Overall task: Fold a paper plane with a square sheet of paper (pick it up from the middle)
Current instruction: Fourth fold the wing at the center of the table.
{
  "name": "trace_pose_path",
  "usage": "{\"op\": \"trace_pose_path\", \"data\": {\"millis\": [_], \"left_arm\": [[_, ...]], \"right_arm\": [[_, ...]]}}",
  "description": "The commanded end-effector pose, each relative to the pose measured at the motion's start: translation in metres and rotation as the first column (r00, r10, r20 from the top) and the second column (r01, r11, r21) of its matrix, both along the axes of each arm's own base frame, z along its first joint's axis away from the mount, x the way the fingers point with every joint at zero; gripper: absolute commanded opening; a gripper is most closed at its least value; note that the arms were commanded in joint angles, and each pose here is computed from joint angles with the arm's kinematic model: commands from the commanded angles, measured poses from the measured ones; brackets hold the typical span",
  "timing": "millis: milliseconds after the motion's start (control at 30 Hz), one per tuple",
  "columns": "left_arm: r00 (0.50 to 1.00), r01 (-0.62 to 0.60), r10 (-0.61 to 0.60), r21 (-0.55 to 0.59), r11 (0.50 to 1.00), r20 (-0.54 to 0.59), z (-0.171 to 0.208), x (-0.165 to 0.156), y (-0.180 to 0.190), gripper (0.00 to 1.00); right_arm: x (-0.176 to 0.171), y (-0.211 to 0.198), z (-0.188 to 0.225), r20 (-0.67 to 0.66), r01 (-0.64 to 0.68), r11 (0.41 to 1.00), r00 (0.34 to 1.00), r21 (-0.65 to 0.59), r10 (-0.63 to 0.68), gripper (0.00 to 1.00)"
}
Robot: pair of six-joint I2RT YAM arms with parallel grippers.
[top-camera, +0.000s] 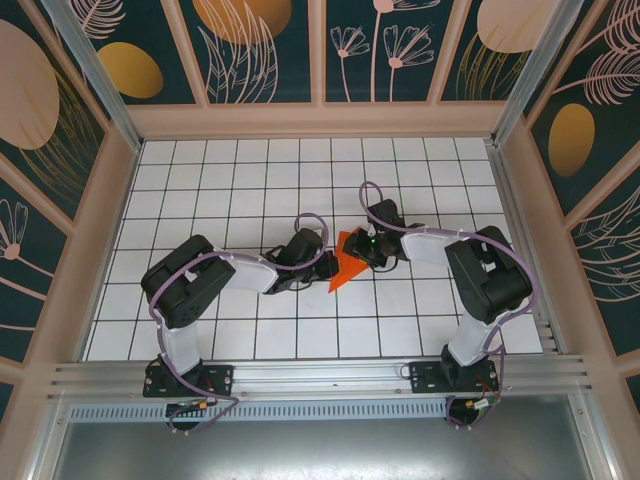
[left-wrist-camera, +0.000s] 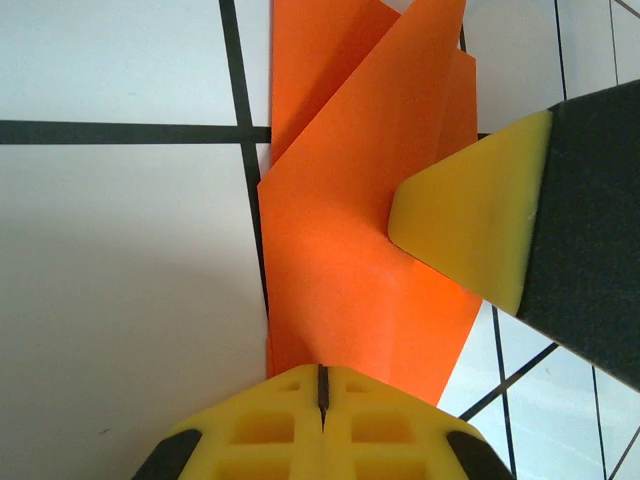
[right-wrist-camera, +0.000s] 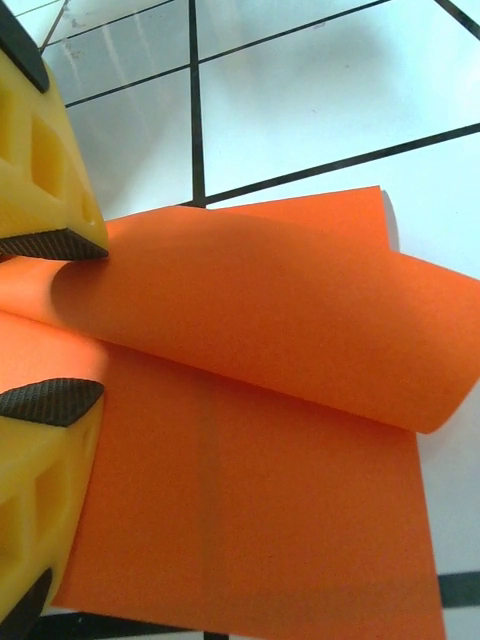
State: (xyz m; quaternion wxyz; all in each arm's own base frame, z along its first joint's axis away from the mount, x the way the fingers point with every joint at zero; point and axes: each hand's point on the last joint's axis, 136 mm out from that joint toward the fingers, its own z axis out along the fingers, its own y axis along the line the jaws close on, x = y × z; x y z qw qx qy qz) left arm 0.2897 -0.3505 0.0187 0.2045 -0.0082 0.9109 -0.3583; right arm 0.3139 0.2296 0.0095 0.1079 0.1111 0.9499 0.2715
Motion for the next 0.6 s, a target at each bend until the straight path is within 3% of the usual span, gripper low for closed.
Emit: {"op": "trace_pose_path", "data": {"millis": [0,333,567], "left_arm": [[1.000,-0.008,0.008,0.040,0.999,0.000,-0.003,0.003,0.006,0.00],[0.998,-0.004,0.009,0.082,0.997,-0.058,-0.021,-0.003,0.010,0.00],[0.993,0.010,0.007,0.139,0.990,-0.118,-0.040,-0.012,0.017,0.00]], "right_arm": [[-0.074,-0.074,-0.096,-0.273,-0.010,0.932,0.957,-0.362,-0.096,0.42],[-0.079,-0.077,-0.103,-0.288,-0.027,0.920,0.953,-0.391,-0.094,0.38],[-0.062,-0.057,-0.076,-0.246,-0.011,0.954,0.967,-0.299,-0.066,0.39]]}}
